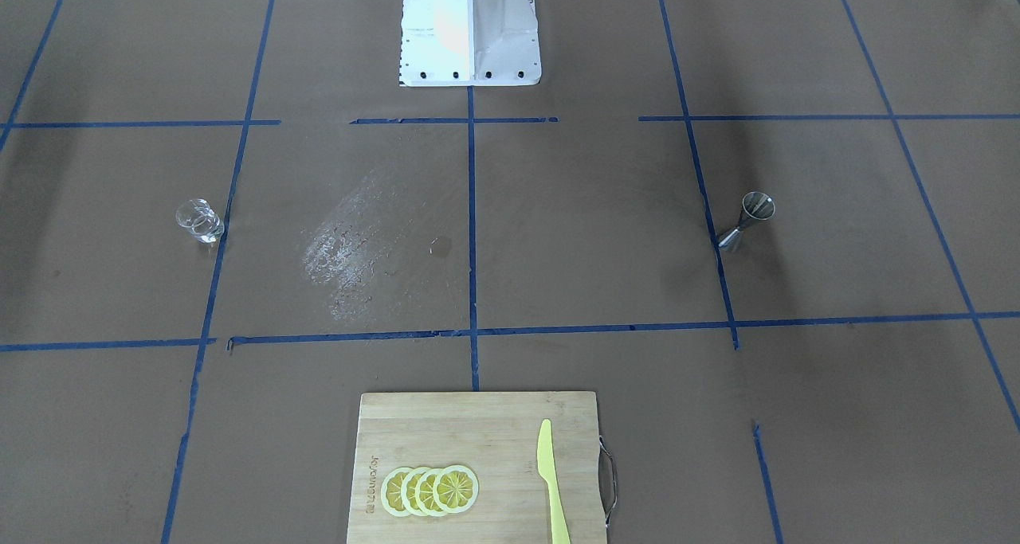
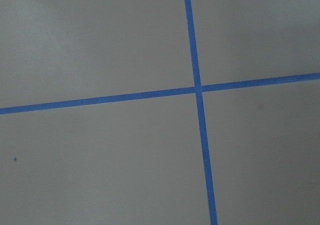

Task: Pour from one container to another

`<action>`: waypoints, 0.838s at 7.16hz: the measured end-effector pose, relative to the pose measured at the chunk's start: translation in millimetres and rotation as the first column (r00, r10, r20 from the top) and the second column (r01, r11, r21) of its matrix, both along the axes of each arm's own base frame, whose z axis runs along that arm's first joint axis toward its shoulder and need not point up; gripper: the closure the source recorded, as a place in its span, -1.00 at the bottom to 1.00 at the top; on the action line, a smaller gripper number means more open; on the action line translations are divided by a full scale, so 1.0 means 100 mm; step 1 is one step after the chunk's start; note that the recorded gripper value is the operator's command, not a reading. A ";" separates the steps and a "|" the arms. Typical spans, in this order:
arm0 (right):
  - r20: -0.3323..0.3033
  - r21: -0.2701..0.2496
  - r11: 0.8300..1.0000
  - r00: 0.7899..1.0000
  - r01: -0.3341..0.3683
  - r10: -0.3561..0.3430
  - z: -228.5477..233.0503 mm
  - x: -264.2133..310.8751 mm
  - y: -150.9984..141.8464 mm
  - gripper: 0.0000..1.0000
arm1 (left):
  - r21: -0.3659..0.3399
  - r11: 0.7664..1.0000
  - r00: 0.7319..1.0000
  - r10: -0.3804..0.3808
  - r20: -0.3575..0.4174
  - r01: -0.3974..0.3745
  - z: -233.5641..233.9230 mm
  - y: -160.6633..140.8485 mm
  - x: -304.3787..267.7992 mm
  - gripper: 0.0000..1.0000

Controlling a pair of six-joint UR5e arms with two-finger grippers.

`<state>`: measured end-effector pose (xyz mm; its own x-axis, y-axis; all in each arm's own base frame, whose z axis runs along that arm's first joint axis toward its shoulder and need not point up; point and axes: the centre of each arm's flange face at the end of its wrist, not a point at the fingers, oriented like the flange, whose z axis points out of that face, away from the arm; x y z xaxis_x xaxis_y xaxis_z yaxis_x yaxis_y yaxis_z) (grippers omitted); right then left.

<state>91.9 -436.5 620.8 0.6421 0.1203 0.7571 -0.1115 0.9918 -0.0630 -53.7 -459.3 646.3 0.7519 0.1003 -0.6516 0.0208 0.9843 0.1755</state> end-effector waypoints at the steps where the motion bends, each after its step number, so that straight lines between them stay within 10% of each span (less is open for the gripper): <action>1: 0.001 0.000 1.000 1.000 0.000 0.000 0.00 0.00 0.00 -1.00 | 0.000 1.000 1.000 0.000 0.000 0.000 0.00 0.00 0.00 -1.00; 6: 0.008 0.012 1.000 1.000 -0.002 0.002 -0.07 0.00 -0.04 -1.00 | 0.138 0.988 0.997 0.078 -0.012 -0.076 -0.82 -0.10 0.47 -1.00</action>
